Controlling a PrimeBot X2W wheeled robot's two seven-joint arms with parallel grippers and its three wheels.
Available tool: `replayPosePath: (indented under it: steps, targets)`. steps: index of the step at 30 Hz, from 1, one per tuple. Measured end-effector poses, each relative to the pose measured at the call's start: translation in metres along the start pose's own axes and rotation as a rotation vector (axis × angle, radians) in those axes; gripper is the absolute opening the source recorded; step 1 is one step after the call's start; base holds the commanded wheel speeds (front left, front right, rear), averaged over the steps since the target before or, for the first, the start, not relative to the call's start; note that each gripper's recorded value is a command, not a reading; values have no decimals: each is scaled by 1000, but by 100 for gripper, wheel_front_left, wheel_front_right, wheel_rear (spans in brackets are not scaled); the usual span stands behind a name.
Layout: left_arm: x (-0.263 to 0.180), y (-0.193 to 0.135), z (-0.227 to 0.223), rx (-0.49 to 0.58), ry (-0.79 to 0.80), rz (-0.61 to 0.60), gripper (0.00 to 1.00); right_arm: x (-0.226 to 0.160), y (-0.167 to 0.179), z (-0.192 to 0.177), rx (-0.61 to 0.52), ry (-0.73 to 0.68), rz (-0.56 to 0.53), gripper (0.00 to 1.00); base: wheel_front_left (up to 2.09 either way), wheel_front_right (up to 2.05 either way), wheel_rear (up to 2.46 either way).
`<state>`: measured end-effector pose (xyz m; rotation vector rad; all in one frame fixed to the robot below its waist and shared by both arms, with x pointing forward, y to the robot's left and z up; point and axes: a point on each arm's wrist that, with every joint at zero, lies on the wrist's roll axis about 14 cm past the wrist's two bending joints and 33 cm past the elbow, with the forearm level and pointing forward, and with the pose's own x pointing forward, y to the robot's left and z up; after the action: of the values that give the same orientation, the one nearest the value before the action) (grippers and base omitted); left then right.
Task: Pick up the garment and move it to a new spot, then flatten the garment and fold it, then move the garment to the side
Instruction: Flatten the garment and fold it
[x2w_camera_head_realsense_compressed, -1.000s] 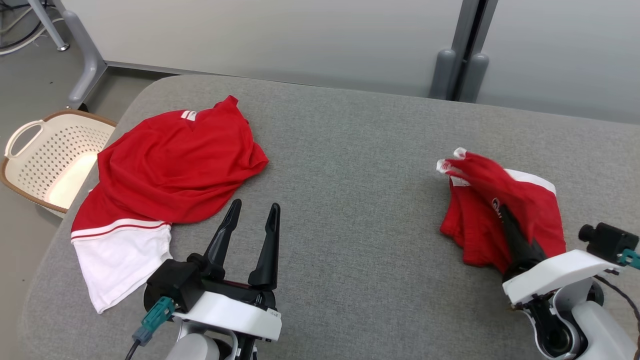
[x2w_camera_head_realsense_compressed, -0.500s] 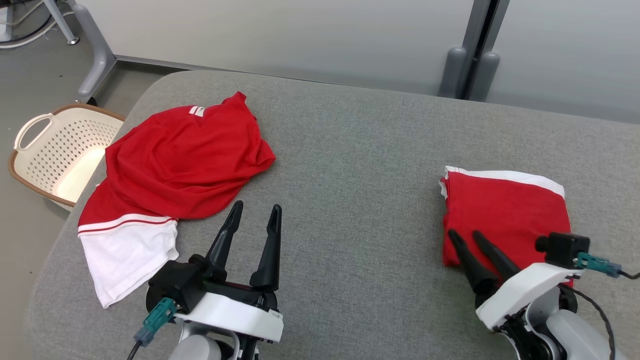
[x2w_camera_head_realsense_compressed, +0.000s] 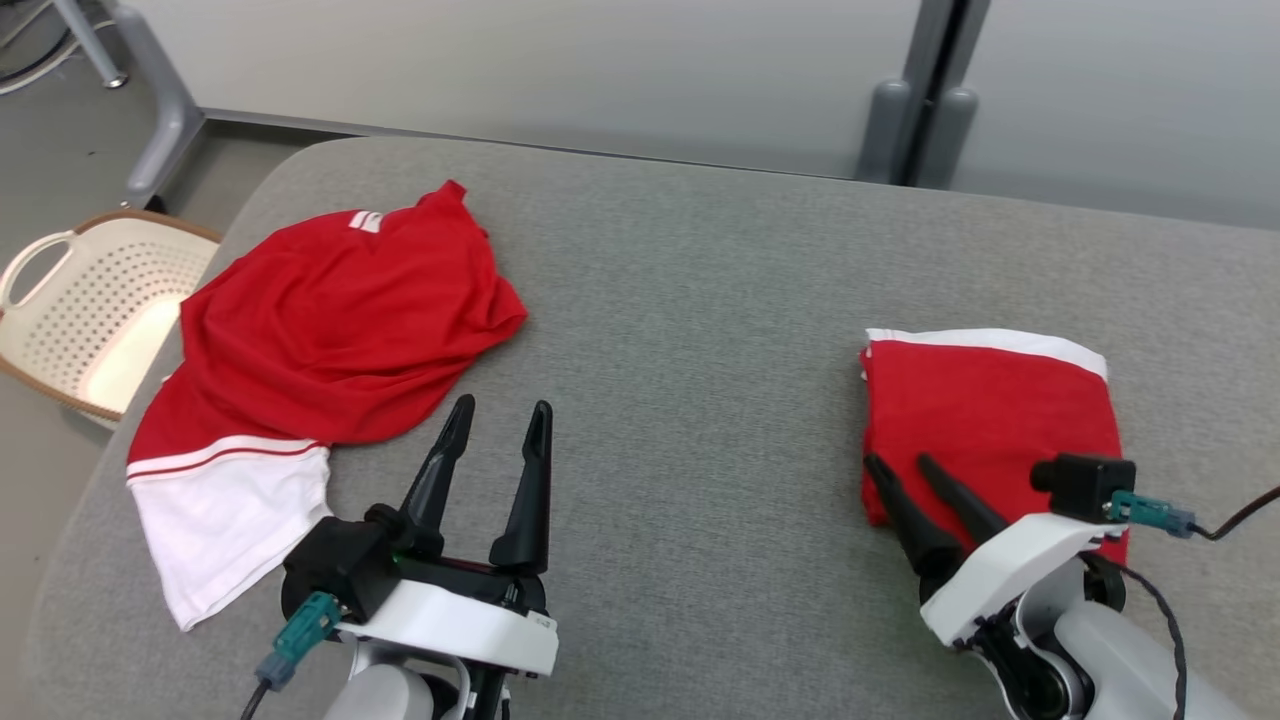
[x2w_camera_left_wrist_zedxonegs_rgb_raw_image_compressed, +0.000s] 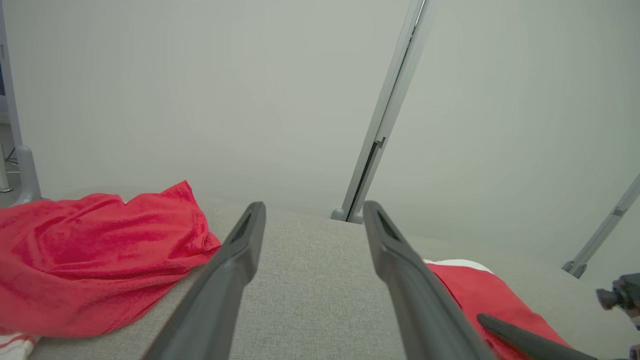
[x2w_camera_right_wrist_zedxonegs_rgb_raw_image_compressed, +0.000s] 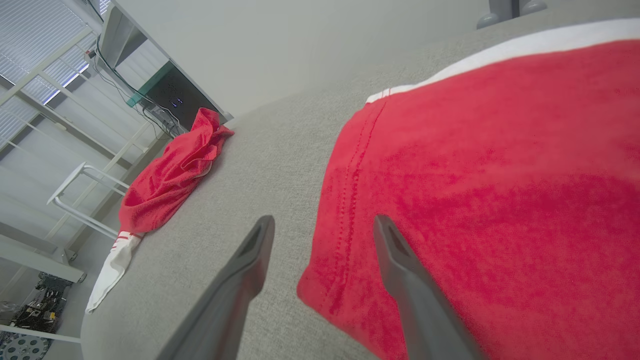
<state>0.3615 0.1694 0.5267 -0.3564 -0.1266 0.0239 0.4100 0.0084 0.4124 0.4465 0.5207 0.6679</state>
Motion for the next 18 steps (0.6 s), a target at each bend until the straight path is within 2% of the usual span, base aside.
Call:
replayPosePath:
  steps: [3,13,18]
  targets:
    - [6,-1,2,0,-8,-8,100,-5,-5,23,-45,-94,-10,100,0,0,0]
    - [23,-15,4,18,-27,-71,100,-59,-43,110,-370,-383,-160,100,0,0,0]
    - [28,-23,-4,48,-9,-104,100,-97,-61,116,-429,-473,-298,100,0,0,0]
